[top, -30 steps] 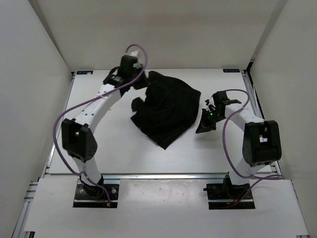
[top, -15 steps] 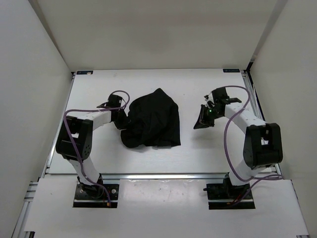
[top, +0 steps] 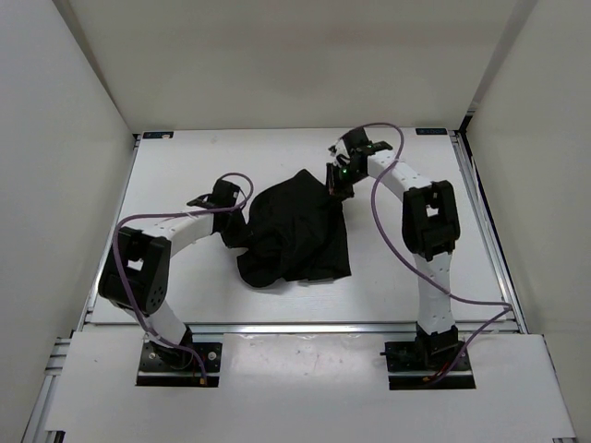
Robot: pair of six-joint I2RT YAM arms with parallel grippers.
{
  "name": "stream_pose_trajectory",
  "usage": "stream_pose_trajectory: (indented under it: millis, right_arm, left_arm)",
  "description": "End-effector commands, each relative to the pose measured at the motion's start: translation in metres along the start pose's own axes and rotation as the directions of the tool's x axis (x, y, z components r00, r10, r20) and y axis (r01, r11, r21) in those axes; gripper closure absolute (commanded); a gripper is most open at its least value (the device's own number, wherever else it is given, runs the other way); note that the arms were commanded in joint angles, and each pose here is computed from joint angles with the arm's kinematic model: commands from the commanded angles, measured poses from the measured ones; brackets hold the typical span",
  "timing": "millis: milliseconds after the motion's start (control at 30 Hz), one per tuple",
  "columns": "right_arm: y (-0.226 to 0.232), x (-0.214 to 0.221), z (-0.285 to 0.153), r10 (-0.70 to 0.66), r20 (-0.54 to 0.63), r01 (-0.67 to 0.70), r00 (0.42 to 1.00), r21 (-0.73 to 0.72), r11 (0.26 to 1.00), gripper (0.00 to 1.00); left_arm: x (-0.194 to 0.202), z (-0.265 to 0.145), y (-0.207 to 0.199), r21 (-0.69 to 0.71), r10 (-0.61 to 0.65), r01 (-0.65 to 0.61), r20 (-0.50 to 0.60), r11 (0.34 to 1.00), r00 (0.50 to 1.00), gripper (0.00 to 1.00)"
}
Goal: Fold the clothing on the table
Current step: Flatten the skirt out
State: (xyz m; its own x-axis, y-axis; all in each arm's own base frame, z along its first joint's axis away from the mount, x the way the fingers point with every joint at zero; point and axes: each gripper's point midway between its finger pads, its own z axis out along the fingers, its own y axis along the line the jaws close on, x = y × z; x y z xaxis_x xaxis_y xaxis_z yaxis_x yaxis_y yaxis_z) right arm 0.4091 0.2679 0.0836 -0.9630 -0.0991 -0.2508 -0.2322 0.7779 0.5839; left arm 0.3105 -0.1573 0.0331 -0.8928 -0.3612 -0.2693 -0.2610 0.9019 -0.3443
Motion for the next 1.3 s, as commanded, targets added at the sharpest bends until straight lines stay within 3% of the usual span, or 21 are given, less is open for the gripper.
stream_pose_trajectory:
  millis: [0, 133, 300, 467, 600, 667, 700, 800, 933, 1267]
  right_arm:
    - [-0.032, 0.058, 0.011, 0.092, -0.196, -0.077, 0.976, 0.083, 0.994, 1.0]
    - [-0.046, 0.141, 0.009, 0.105, -0.336, -0.056, 0.936, 0.154, 0.986, 1.0]
    - [-0.048, 0.244, -0.03, 0.179, -0.438, -0.09, 0.881, 0.216, 0.972, 1.0]
    - [-0.048, 0.277, -0.071, 0.215, -0.447, -0.1, 0.868, 0.267, 0.959, 1.0]
    - [-0.033, 0.226, -0.09, 0.133, -0.296, -0.075, 0.946, 0.199, 0.977, 0.96]
    - [-0.03, 0.184, -0.104, 0.136, -0.162, -0.112, 0.977, 0.146, 0.983, 0.73]
    - [-0.024, 0.164, -0.106, 0.119, -0.103, -0.109, 0.988, 0.099, 0.989, 0.66]
    - [-0.026, 0.11, -0.115, 0.112, 0.077, -0.11, 0.991, -0.024, 0.994, 0.54]
    - [-0.042, 0.066, -0.107, 0.101, 0.194, -0.083, 0.976, -0.098, 0.992, 0.53]
    - [-0.059, 0.035, -0.047, 0.054, 0.181, -0.026, 0.982, -0.157, 0.987, 0.58]
  left_arm:
    - [0.004, -0.016, 0.004, 0.0, 0.002, -0.002, 0.013, 1.0, 1.0, 1.0]
    - [0.012, -0.025, 0.008, 0.01, 0.002, -0.002, 0.007, 1.0, 1.0, 1.0]
    - [0.019, -0.035, 0.014, 0.02, -0.01, 0.01, 0.006, 1.0, 1.0, 1.0]
    - [0.029, -0.033, 0.023, 0.009, -0.013, 0.013, -0.008, 1.0, 1.0, 1.0]
    - [0.025, -0.034, 0.019, 0.014, 0.004, -0.004, -0.005, 1.0, 1.0, 1.0]
    - [0.021, -0.036, 0.013, 0.022, 0.011, -0.011, 0.003, 1.0, 1.0, 1.0]
    - [0.019, -0.038, 0.011, 0.021, 0.016, -0.016, 0.014, 1.0, 1.0, 1.0]
    - [0.009, -0.038, 0.006, 0.028, 0.015, -0.016, 0.03, 0.999, 0.999, 1.0]
    - [0.005, -0.039, 0.006, 0.014, 0.021, -0.022, 0.028, 1.0, 0.999, 1.0]
    - [0.008, -0.041, 0.005, 0.013, 0.029, -0.029, 0.02, 0.999, 0.999, 1.0]
